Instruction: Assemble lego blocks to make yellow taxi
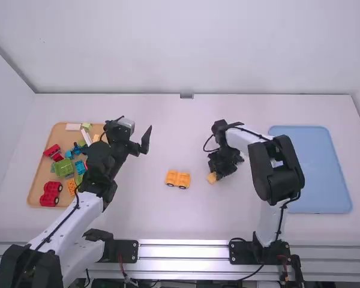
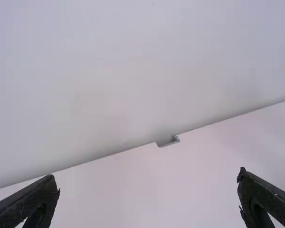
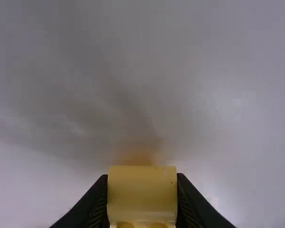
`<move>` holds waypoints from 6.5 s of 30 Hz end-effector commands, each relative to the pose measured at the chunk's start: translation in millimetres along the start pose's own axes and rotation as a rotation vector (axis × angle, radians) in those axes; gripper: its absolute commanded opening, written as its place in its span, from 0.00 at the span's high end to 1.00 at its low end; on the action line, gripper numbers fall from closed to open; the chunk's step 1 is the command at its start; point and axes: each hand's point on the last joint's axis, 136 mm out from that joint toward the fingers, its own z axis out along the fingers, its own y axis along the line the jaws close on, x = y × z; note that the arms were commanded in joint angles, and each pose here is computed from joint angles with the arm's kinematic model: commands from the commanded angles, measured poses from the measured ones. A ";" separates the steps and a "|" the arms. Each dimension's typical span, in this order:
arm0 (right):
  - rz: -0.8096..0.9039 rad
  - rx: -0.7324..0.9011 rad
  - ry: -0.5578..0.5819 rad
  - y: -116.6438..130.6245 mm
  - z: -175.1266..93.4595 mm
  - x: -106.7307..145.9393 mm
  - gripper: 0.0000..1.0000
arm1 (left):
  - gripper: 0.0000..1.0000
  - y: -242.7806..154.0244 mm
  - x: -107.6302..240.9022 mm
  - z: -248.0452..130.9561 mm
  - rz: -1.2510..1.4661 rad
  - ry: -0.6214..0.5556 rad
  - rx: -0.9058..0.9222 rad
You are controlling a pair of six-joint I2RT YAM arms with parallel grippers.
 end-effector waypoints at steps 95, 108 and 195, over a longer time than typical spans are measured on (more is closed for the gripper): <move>0.021 -0.322 -0.146 16.2 -105.6 -0.4 0.01 | 0.01 -2.3 8.1 0.1 -0.001 0.035 0.005; -0.900 -0.315 -0.669 54.6 -207.5 -57.1 0.01 | 0.01 -2.8 19.2 -0.6 -0.058 0.079 0.004; -1.936 -0.833 -0.832 -17.0 24.1 31.8 0.75 | 0.01 -153.2 110.6 -26.0 0.249 0.086 1.332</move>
